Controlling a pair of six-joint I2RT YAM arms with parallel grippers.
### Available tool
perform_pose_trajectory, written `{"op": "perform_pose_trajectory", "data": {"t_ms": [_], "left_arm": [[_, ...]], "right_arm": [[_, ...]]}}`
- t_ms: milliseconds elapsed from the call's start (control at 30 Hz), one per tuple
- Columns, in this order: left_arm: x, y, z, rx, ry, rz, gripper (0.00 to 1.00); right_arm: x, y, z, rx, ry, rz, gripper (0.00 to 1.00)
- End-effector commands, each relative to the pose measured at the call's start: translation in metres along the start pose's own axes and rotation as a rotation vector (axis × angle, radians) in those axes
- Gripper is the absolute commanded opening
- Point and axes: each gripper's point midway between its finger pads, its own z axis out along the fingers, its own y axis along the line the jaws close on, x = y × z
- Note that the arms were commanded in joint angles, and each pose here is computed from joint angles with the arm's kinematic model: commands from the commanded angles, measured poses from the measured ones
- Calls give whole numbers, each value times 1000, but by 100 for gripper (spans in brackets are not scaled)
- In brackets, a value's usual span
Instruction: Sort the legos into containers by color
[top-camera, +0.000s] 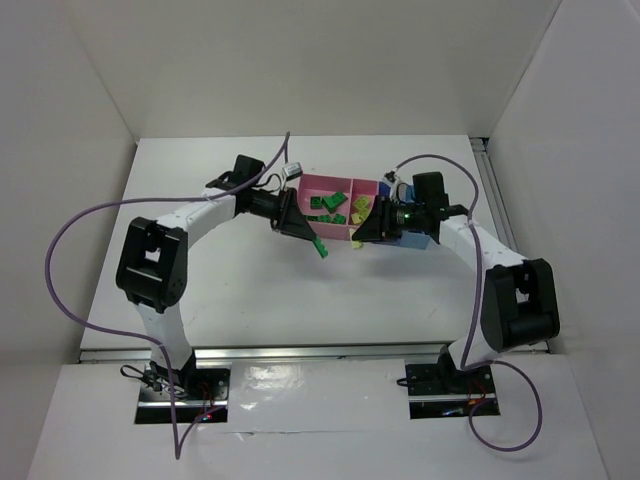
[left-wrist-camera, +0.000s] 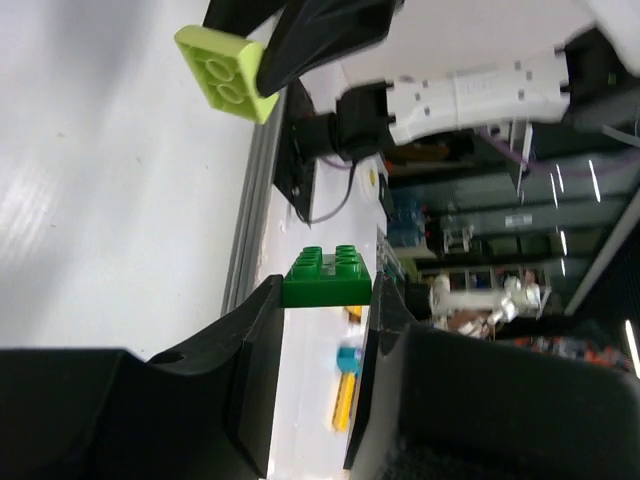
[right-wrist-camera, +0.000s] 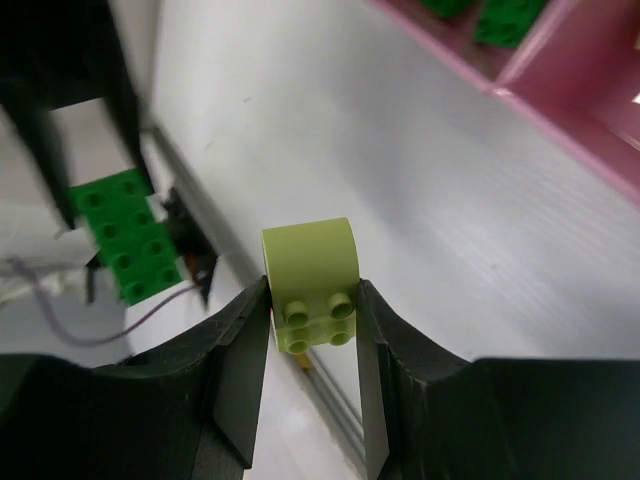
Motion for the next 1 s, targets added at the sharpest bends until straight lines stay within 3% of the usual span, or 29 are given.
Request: {"op": "perform_pose_trajectory", "data": {"t_ms": [0,100,167,333,433,533,567,600,633,733,767,900,967], "left_arm": [[-30,-2,-6,-67,-59,10,0],[-68,38,-28,-324,-193,-113,0],[-94,66,-41,-514,-269,-157,0],[-131,90,-56,-672,-319,-196,0],[-132,116,-48,-729,-293,-233,0],[-138,119,-42,-735,-292,-236,32],[-139,120,-43,-743,-295,-236,56],[-142,117,-44,-741,-300,-227,65],[-142,119,-45,-752,-301,-218,72],[-150,107,-43,-743,-308,-175,83],[-148,102,-43,-744,-306,-177,84],[-159,70,-47,-722,-331,-114,85],[-161,48,-50,-707,-341,-77,85]], "right_arm": [[-33,-17,-14,224,-130,-51,8],[-76,-41,-34,457,-298,-40,8],[-104,-43,-40,513,-362,-49,9],[-129,-74,-32,645,-357,-47,13],[-137,-79,-20,670,-338,-59,13],[-139,-88,-3,687,-317,-64,19],[-135,-96,2,694,-300,-54,22],[-136,-90,10,690,-295,-72,24],[-140,-91,10,701,-305,-74,39],[-140,-86,23,689,-277,-126,61],[-138,-82,27,692,-273,-136,74],[-150,-76,23,735,-314,-157,91],[-157,-76,9,813,-366,-153,94]]}}
